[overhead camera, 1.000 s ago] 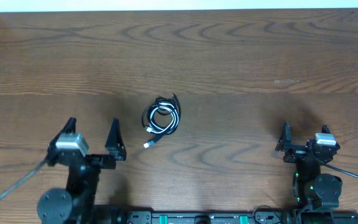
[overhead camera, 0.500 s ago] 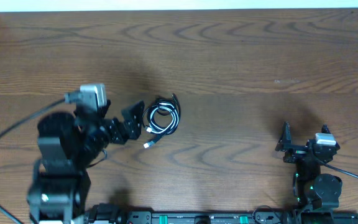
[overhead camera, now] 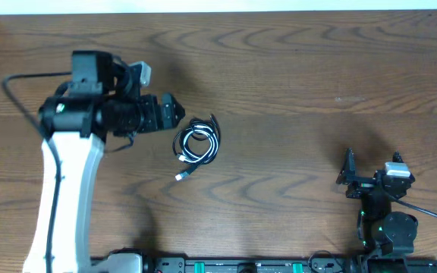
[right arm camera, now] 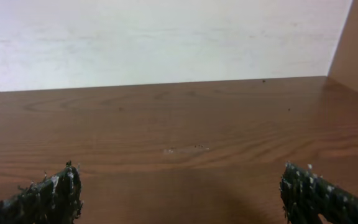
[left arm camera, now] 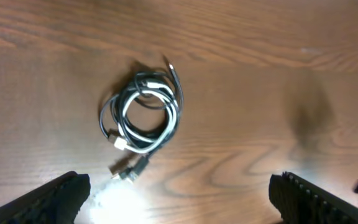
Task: Untangle cables
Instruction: 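Open the left gripper and move it over the black-white cable bundle, then lower the left gripper and grasp the cable bundle at its center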
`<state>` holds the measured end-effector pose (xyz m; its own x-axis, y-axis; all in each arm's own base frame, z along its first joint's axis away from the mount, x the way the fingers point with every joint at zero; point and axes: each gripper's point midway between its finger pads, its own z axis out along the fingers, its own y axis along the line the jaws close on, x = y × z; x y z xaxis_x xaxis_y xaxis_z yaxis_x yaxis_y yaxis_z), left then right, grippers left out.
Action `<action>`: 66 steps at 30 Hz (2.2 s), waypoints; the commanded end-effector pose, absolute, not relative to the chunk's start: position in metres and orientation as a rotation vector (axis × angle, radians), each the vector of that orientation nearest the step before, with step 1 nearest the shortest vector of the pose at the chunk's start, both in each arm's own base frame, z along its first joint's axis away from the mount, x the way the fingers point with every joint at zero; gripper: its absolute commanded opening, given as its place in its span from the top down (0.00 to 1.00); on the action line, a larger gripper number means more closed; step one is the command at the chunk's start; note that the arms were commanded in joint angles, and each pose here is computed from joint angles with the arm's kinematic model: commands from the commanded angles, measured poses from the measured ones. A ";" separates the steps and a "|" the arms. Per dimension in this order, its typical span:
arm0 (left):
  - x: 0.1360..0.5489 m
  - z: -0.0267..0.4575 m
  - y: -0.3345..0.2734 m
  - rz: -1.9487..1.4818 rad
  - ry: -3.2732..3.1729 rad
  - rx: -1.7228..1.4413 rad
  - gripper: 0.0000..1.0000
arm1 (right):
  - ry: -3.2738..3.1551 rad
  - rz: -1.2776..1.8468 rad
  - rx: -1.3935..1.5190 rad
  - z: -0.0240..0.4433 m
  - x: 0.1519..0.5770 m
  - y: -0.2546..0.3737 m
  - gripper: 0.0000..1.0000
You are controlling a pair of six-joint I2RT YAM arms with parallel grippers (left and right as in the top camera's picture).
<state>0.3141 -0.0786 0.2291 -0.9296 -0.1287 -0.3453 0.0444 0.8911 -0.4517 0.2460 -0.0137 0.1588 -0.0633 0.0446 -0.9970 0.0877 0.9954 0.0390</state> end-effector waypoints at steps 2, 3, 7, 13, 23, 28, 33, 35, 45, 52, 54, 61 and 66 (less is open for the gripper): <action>0.346 0.210 -0.082 -0.666 2.686 -0.026 0.64 | 1.633 -0.017 0.104 0.159 0.246 -0.011 0.01; 0.350 0.206 -0.082 -0.666 2.689 -0.027 0.76 | 1.633 -0.017 0.104 0.159 0.246 -0.011 0.01; 0.367 0.185 -0.081 -0.660 2.712 -0.038 0.92 | 1.633 -0.017 0.104 0.159 0.246 -0.011 0.01; 0.375 0.145 -0.082 -0.678 2.815 -0.095 0.92 | 1.633 -0.017 0.104 0.159 0.246 -0.011 0.01; 0.343 0.077 -0.080 -0.391 3.113 -0.205 0.92 | 1.633 -0.017 0.104 0.159 0.246 -0.011 0.01; 0.350 0.059 -0.093 -0.391 3.124 -0.201 0.92 | 1.633 -0.017 0.104 0.159 0.246 -0.011 0.01; 0.350 0.040 -0.101 -0.383 3.163 -0.220 0.92 | 1.633 -0.017 0.104 0.159 0.246 -0.011 0.01; 0.350 0.034 -0.102 -0.380 3.172 -0.218 0.91 | 1.633 -0.017 0.104 0.159 0.246 -0.011 0.01; 0.358 0.027 -0.084 -0.205 3.150 -0.245 0.89 | 1.633 -0.017 0.104 0.159 0.246 -0.011 0.01; 0.357 0.049 -0.092 -0.286 3.130 -0.261 0.89 | 1.633 -0.017 0.104 0.159 0.246 -0.011 0.01; 0.360 0.071 -0.096 -0.308 3.069 -0.235 0.90 | 1.633 -0.017 0.104 0.159 0.246 -0.011 0.01; 0.356 0.071 -0.114 -0.320 3.054 -0.226 0.86 | 1.633 -0.017 0.104 0.159 0.246 -0.011 0.01; 0.351 0.047 -0.121 -0.312 3.082 -0.200 0.77 | 1.633 -0.017 0.104 0.159 0.246 -0.011 0.01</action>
